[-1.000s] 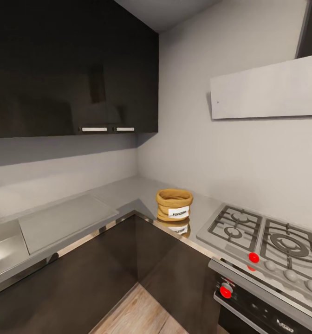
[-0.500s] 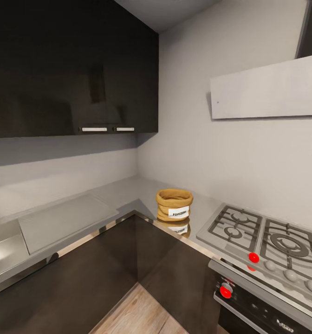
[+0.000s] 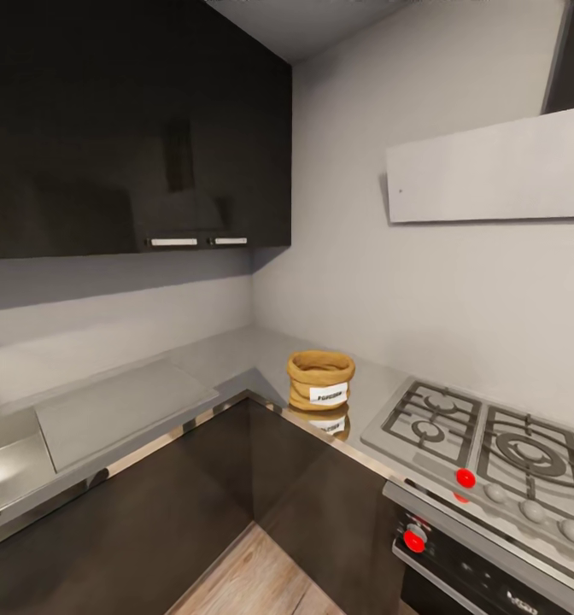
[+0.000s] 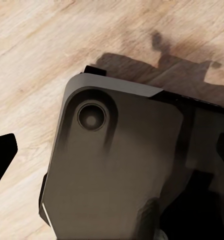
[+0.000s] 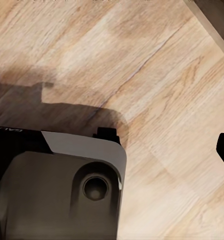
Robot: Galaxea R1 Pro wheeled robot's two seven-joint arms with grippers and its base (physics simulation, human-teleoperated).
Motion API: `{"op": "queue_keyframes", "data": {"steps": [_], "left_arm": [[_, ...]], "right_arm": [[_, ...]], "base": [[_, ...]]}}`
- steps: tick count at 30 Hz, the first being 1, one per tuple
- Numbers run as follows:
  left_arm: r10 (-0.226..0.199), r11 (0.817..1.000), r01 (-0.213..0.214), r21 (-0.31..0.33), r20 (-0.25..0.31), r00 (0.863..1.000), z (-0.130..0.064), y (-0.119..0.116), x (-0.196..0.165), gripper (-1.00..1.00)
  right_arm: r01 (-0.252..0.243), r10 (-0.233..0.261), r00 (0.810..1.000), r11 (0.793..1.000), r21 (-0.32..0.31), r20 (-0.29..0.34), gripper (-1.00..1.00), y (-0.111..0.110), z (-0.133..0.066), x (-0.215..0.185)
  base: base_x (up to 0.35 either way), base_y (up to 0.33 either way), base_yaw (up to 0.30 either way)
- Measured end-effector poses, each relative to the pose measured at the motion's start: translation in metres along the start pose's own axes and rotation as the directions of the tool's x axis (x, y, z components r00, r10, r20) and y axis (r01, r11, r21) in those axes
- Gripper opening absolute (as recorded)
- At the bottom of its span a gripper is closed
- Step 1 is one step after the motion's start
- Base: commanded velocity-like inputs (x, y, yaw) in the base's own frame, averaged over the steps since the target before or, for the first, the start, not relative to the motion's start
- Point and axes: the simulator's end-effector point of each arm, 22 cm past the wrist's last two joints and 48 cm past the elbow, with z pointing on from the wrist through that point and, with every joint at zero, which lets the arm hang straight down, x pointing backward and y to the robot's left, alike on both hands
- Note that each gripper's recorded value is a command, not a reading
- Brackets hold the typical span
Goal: In the kitchen, take the popcorn bag from the countertop, put it into the microwave, and heat it until the popcorn is cooked so the cooked popcorn ends up inside the bag.
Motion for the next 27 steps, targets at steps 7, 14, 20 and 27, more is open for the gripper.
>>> {"op": "queue_keyframes", "data": {"steps": [7, 14, 20, 27], "left_arm": [[0.0, 1.0, 0.0, 0.0, 0.0, 1.0, -0.009, 0.0, 0.0, 1.0], [-0.002, 1.0, 0.002, 0.0, -0.001, 1.0, -0.01, 0.0, 0.0, 1.0], [-0.003, 1.0, 0.003, 0.002, -0.002, 1.0, -0.01, -0.001, 0.0, 1.0], [-0.002, 1.0, 0.002, 0.003, -0.002, 1.0, -0.01, -0.001, 0.001, 1.0]], "right_arm": [[0.003, -0.003, 1.0, 1.0, -0.002, 0.002, 1.0, 0.0, -0.009, -0.002], [0.01, -0.01, 1.0, 1.0, -0.007, 0.002, 1.0, 0.005, -0.01, -0.002], [0.015, -0.015, 1.0, 1.0, -0.02, 0.003, 1.0, 0.012, -0.01, -0.003], [0.143, -0.135, 0.988, 0.984, -0.111, 0.077, 1.0, 0.104, -0.021, -0.077]], "base": [[0.0, 0.0, 0.0], [0.0, 0.0, 0.0], [0.0, 0.0, 0.0], [0.0, 0.0, 0.0]]}}
